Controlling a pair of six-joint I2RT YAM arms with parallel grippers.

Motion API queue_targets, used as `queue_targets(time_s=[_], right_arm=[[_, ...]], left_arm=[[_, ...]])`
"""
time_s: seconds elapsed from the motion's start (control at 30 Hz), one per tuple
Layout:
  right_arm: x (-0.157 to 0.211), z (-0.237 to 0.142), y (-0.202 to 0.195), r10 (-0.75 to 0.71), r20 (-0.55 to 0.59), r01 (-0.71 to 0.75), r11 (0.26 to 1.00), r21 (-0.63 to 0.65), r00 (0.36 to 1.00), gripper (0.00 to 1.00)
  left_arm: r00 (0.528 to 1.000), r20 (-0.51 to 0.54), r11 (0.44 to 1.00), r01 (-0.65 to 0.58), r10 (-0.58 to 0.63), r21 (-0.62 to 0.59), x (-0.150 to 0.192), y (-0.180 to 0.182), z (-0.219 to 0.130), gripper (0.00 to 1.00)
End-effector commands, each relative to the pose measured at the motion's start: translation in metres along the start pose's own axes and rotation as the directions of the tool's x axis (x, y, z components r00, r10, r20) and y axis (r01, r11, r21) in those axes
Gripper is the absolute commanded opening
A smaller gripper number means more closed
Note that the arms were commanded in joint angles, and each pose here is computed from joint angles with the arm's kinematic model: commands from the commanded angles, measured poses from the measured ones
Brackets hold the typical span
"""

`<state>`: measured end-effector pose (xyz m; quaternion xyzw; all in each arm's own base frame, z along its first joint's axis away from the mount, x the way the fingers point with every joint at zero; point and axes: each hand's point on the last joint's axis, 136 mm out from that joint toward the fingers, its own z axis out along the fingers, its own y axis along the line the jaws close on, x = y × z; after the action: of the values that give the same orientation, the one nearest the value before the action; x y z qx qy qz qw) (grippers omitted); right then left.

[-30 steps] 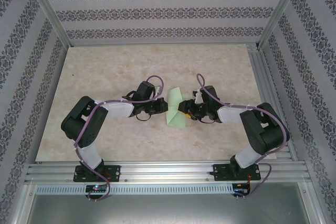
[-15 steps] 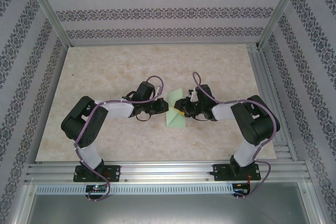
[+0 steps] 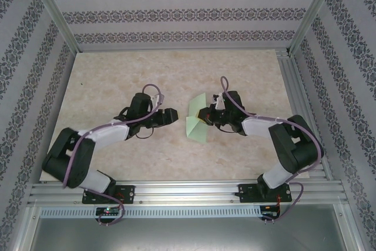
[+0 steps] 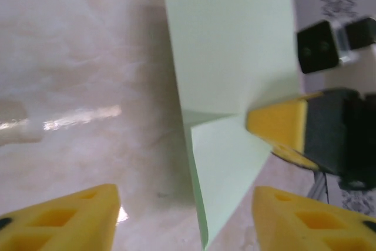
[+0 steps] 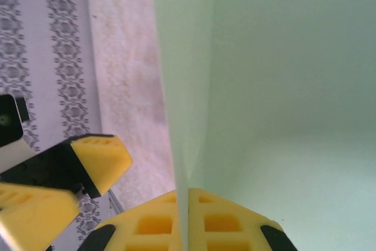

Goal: Fold a paper plane with a square sheet of paper (fold left side to right side)
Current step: Turn over the paper at the center of the table.

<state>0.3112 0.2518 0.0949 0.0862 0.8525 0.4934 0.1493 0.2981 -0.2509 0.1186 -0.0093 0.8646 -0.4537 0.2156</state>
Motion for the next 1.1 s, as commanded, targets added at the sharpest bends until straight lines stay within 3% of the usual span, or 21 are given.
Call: queue_targets(time_s=[0.0,0.2,0.47,0.7,0.9,1.07], right_arm=[[-0.024,-0.027,0.043,-0.107,0.079,0.115,0.988,-0.100,0.991,0.01],[-0.042,-0.071,0.115,-0.181,0.186,0.221,0.950,-0.222,0.966,0.03],[-0.030,-0.094,0.187,-0.250,0.216,0.313,0.885,-0.343,0.944,0.05],[-0.015,-0.094,0.212,-0.272,0.192,0.329,0.849,-0.414,0.943,0.05],[-0.016,-0.100,0.216,-0.272,0.208,0.337,0.843,-0.419,0.940,0.06],[-0.018,-0.102,0.216,-0.268,0.213,0.335,0.844,-0.419,0.940,0.06]], left_arm=[[0.998,0.053,0.985,-0.044,0.036,0.167,-0.013,-0.049,-0.022,0.73],[0.995,0.093,0.935,-0.009,-0.026,0.355,-0.020,-0.101,-0.050,0.96],[0.996,0.090,0.835,-0.047,-0.003,0.548,-0.025,-0.165,-0.062,0.98],[0.995,0.080,0.774,-0.099,0.063,0.626,-0.018,-0.205,-0.068,0.79],[0.995,0.080,0.773,-0.102,0.066,0.626,-0.017,-0.208,-0.065,0.52],[0.996,0.068,0.783,-0.081,0.050,0.617,-0.016,-0.201,-0.058,0.36]])
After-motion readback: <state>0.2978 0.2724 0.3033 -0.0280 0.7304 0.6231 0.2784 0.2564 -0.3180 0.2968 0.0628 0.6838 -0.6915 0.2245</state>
